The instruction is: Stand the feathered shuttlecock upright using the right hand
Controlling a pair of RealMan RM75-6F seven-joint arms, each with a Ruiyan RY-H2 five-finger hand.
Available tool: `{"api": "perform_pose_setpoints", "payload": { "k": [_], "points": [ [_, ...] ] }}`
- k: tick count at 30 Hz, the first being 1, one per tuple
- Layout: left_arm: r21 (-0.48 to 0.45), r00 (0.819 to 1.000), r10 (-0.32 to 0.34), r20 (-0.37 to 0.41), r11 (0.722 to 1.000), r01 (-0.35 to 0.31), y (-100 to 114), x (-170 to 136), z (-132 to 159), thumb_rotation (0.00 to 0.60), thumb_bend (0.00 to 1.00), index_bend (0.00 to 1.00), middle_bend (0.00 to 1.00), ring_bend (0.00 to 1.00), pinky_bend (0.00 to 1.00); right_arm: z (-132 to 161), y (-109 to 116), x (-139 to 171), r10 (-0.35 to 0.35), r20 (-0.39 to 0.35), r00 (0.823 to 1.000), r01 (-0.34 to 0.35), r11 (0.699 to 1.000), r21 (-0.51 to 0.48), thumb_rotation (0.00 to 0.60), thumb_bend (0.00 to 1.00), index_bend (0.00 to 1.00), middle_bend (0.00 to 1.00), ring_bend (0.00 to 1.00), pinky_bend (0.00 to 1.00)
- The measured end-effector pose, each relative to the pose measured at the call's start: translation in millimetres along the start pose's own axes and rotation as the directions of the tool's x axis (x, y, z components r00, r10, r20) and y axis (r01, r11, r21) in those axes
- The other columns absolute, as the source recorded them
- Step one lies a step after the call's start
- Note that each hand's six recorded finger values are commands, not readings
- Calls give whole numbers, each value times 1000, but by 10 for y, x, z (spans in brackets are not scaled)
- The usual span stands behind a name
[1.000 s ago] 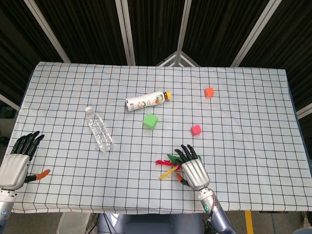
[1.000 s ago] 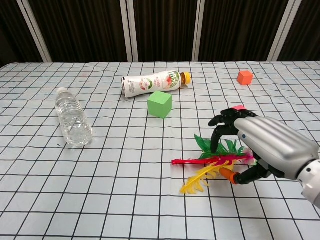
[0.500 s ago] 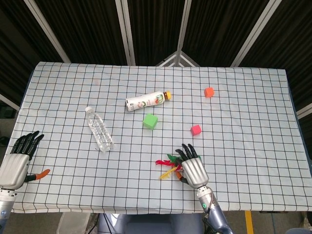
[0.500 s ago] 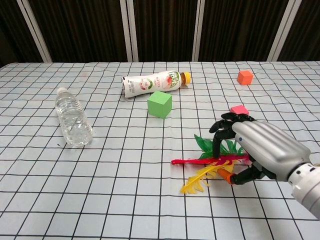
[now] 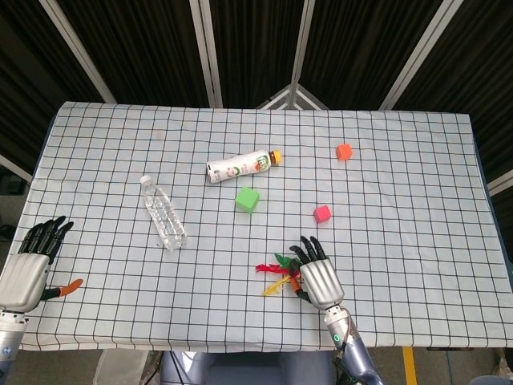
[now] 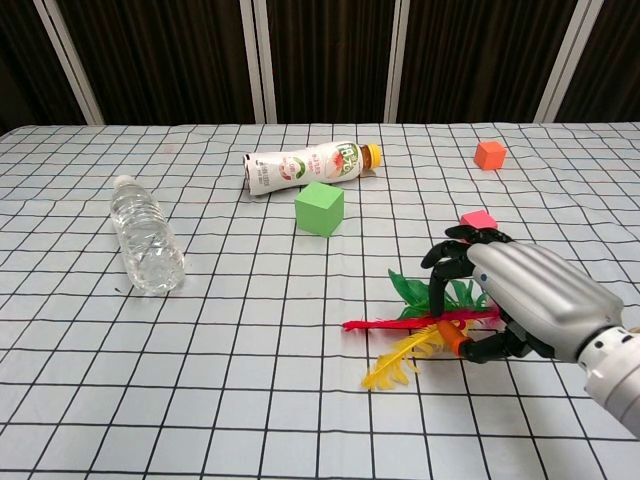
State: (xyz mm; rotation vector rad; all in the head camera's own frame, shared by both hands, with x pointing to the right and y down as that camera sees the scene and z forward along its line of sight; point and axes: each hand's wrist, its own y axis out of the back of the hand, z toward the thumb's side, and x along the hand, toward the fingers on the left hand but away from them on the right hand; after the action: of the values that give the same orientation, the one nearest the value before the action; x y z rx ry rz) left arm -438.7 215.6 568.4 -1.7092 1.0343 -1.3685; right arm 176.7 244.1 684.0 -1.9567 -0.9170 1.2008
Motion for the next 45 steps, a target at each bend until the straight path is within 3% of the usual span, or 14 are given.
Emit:
{"api": "perform_pose_setpoints", "payload": {
  "k": [14, 28, 42, 45],
  "points": [
    [-2, 1000, 1, -2, 1000, -1, 4, 6, -6, 600, 0, 0, 0, 0, 0, 15, 32, -10, -5, -2, 1000, 5, 1000, -3, 600, 516, 584, 245, 0, 0],
    [3, 1000, 0, -1, 1000, 0, -1, 7, -1, 600, 0, 0, 0, 0, 0, -29, 486, -54, -84, -9, 996, 84, 996, 43, 600, 518, 603, 245, 0, 0],
    [10, 1000, -2, 0, 1000, 2, -10, 0, 0, 600, 0, 0, 0, 0, 0, -626, 858, -89, -105, 129, 986, 83, 983, 164, 600, 517, 593, 245, 0, 0],
    [12, 1000, -2, 0, 1000, 2, -12, -2, 1, 600, 0, 0, 0, 0, 0, -741, 893, -60, -100, 158, 982, 72, 982, 177, 600, 517, 450, 229, 0, 0]
  ]
}}
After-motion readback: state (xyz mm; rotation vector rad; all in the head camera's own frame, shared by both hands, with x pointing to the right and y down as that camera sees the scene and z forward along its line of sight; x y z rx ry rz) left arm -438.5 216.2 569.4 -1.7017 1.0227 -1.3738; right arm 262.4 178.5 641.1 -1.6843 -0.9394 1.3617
